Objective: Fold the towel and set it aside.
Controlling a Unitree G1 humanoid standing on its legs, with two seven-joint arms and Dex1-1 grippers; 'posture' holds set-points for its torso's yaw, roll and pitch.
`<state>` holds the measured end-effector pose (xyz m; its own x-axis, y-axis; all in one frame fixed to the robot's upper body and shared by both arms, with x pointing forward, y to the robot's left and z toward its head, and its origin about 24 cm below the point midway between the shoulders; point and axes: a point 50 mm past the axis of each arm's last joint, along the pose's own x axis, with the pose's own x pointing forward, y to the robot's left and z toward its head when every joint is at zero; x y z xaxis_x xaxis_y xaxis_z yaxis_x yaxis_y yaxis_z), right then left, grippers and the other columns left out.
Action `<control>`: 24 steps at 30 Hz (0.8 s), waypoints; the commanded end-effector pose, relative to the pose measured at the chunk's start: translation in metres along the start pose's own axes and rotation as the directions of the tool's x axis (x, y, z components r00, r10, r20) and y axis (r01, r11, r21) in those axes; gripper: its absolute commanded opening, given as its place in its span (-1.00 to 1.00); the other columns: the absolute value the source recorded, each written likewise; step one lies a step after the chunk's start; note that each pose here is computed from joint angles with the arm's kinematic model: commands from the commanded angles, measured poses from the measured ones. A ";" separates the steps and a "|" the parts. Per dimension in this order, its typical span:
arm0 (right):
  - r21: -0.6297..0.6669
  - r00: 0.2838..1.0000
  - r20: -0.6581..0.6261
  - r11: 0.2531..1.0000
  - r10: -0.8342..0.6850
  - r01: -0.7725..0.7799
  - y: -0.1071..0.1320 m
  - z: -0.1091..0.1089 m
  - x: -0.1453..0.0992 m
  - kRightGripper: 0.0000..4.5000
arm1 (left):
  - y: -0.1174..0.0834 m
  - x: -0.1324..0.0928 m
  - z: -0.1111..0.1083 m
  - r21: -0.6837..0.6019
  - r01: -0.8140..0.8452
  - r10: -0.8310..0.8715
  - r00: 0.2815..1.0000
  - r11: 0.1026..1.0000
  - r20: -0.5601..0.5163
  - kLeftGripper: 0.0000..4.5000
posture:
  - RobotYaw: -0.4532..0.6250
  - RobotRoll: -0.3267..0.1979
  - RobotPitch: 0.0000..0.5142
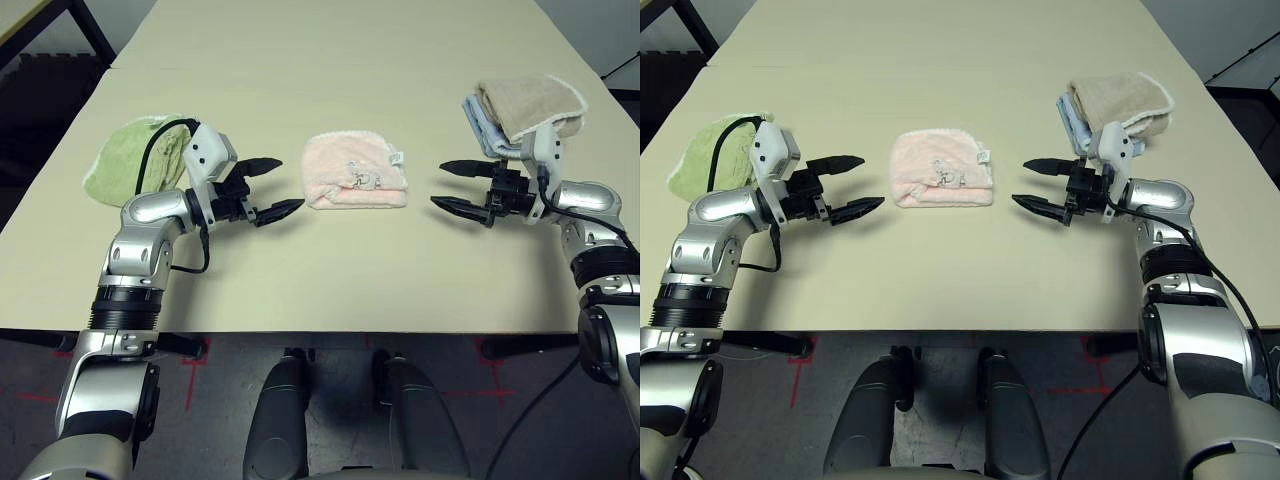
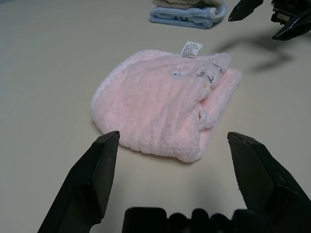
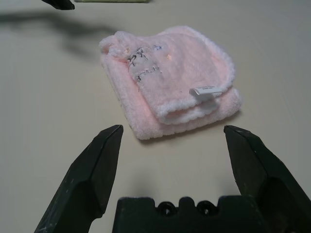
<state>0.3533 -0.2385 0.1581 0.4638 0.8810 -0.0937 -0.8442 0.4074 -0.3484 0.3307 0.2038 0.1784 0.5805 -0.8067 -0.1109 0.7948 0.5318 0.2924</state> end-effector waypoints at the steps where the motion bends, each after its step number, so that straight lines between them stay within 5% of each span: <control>1: 0.016 1.000 -0.006 1.000 -0.007 0.007 0.003 -0.006 -0.001 0.98 | 0.000 -0.003 -0.003 -0.086 0.018 -0.020 1.000 0.996 -0.020 1.00 | -0.11 0.25 -0.53; 7: 0.014 1.000 0.008 1.000 -0.002 0.002 0.004 -0.004 0.003 0.98 | 0.014 0.006 0.003 -0.549 0.020 -0.014 1.000 0.836 0.016 1.00 | -0.13 0.25 -0.54; 13: 0.007 1.000 0.017 1.000 0.003 -0.003 0.003 -0.001 0.000 0.98 | 0.023 0.021 -0.001 -0.714 -0.019 -0.033 0.998 0.700 -0.059 1.00 | -0.16 0.25 -0.47; 24: 0.011 0.999 0.028 1.000 0.016 -0.016 0.006 0.000 0.001 0.98 | 0.013 0.034 -0.019 -0.817 -0.073 -0.126 0.976 0.572 -0.176 1.00 | -0.15 0.25 -0.34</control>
<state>0.3513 -0.2330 0.1581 0.4455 0.8924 -0.0721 -0.8524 0.3982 -0.3388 0.3645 0.1906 0.1640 0.5175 -0.8093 -0.2778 0.5720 0.5687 -0.5911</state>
